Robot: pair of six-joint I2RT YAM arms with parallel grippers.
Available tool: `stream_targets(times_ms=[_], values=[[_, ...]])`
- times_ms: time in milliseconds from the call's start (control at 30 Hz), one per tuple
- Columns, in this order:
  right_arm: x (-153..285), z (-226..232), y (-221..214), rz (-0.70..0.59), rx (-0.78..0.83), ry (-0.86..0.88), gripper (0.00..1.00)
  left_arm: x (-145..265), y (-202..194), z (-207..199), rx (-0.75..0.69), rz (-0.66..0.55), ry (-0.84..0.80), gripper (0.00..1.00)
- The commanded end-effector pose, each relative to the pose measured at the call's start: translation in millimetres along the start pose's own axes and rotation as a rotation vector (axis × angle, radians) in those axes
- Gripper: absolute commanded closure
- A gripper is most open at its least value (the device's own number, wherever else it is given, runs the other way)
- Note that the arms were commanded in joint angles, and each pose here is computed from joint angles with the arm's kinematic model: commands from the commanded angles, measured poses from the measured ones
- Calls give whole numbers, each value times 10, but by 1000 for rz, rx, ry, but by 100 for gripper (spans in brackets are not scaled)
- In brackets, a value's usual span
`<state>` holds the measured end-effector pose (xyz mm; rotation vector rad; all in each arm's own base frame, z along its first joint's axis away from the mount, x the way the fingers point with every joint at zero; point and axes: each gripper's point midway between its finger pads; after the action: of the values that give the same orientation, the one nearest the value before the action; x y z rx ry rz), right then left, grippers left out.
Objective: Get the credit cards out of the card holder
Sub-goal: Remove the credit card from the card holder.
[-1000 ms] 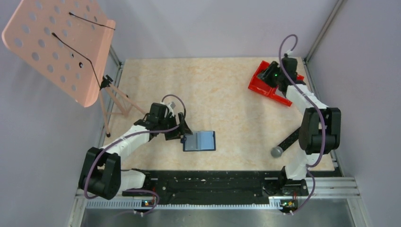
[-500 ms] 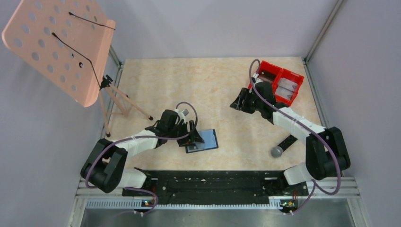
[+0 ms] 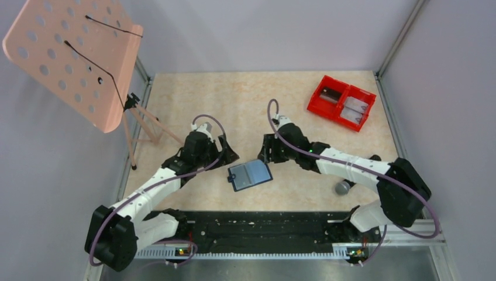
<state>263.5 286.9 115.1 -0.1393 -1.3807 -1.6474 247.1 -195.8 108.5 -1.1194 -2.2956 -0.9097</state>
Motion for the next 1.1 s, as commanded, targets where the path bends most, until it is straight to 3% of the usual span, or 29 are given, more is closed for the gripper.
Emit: stream_targets(times_ms=[0,500,800,1067], values=[[-180,333,68,-33,110,-33,43,194,262,438,-17,-150,231,12],[-646,953,-551,131,317,4,38,278,246,803,-14,-200,330,10],[-730,846,-748,181,403,-104,37,283,204,813,17,-192,299,10],[-795,844,-876,216,409,-92,37,238,149,770,30,-157,268,10]])
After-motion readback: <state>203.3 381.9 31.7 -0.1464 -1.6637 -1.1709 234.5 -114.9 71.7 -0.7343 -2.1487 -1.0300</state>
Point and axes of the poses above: each gripper's point midway between its finger pads, its own x axis back along the fingers, its own z axis along the line the jaws close on, y = z × x, and after that the axes turned 10 degrees about x, right-handed
